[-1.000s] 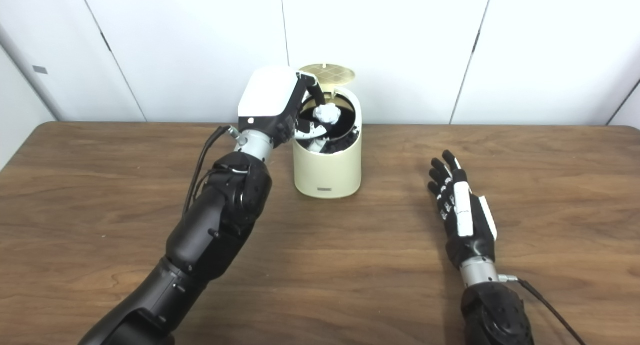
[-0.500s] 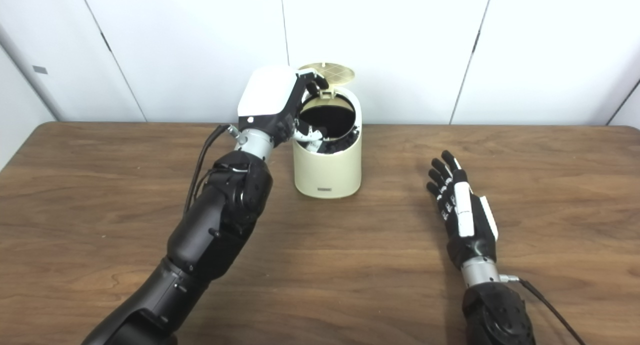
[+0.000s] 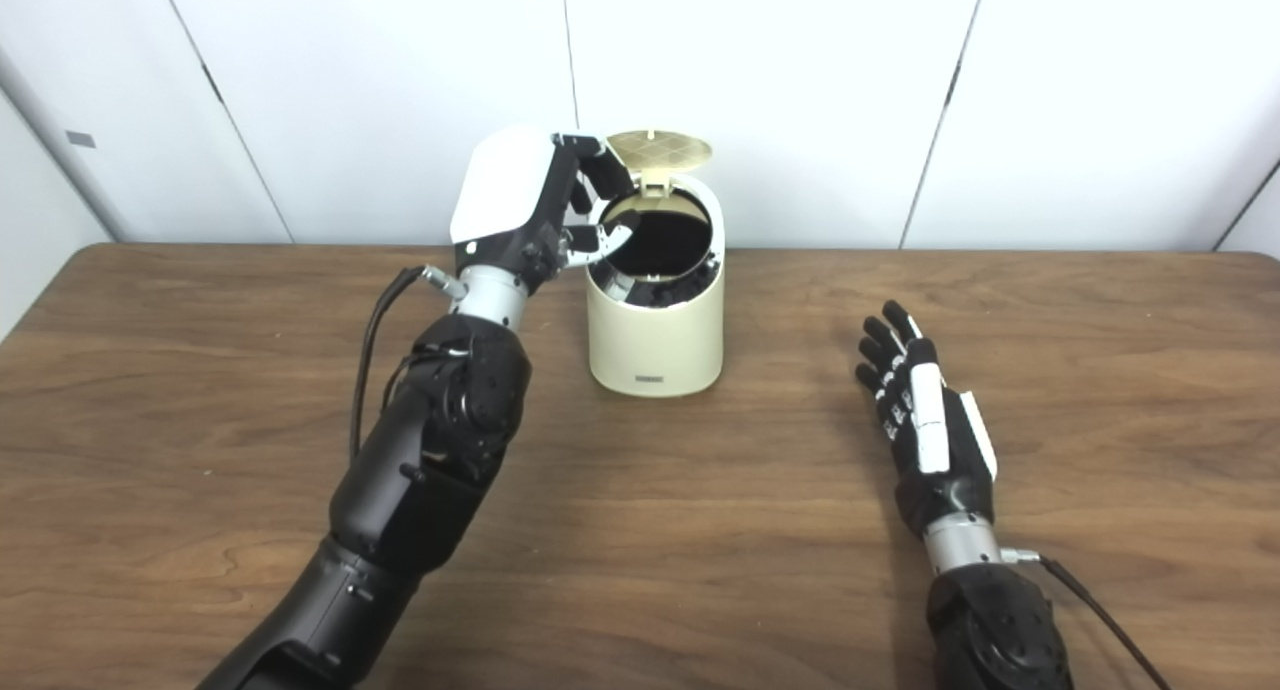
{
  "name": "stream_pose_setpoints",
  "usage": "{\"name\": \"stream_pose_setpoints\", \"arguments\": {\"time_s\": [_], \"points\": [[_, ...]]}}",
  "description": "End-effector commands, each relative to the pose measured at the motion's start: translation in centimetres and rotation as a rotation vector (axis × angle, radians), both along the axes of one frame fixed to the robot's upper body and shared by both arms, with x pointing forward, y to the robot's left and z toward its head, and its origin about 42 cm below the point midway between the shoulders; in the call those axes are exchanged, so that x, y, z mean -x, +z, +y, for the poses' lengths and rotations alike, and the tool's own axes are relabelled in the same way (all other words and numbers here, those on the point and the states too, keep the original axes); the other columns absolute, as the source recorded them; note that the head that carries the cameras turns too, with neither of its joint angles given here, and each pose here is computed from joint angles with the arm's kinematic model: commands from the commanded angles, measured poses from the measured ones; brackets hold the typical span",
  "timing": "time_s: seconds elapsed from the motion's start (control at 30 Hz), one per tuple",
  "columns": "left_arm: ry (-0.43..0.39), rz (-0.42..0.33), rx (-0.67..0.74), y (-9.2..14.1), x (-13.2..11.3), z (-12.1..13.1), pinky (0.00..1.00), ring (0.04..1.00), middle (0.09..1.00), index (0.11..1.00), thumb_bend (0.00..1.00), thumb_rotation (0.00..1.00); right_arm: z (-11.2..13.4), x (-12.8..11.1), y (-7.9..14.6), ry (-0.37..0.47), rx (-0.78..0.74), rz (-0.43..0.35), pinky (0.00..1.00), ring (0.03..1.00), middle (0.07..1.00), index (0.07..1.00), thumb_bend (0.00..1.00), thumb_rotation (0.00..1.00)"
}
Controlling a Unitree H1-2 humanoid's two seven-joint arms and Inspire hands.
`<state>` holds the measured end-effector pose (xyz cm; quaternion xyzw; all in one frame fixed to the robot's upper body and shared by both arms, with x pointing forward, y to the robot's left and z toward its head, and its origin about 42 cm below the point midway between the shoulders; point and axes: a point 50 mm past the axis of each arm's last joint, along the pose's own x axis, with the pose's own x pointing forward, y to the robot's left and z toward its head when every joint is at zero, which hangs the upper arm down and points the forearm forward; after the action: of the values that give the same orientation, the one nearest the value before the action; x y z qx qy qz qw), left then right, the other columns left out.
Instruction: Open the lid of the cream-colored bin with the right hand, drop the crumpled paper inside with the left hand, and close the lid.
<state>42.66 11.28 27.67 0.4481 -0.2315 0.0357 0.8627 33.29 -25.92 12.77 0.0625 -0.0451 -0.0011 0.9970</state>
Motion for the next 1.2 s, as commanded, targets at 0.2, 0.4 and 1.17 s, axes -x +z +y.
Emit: {"name": "stream_pose_setpoints", "arguments": {"time_s": [0.2, 0.4, 1.17], "points": [[-0.033, -0.191, 0.077, 2.8, 0.8, 0.9, 0.31, 0.403, 0.516, 0.464, 0.47, 0.0, -0.6, -0.2, -0.2, -0.005, 0.005, 0.006, 0.94, 0.938, 0.921, 0.936, 0.57, 0.94], [-0.037, -0.184, 0.141, 3.4, 2.0, 2.9, 0.32, 0.412, 0.508, 0.483, 0.47, 0.0, -0.9, -0.3, -0.1, -0.006, 0.005, 0.004, 0.93, 0.944, 0.918, 0.94, 0.58, 0.94], [0.081, 0.099, 0.554, -1.5, 7.0, 12.9, 0.44, 0.438, 0.487, 0.516, 0.5, 0.0, -0.8, -0.9, 1.0, 0.013, 0.007, -0.018, 0.93, 0.953, 0.924, 0.93, 0.62, 0.93]]}}
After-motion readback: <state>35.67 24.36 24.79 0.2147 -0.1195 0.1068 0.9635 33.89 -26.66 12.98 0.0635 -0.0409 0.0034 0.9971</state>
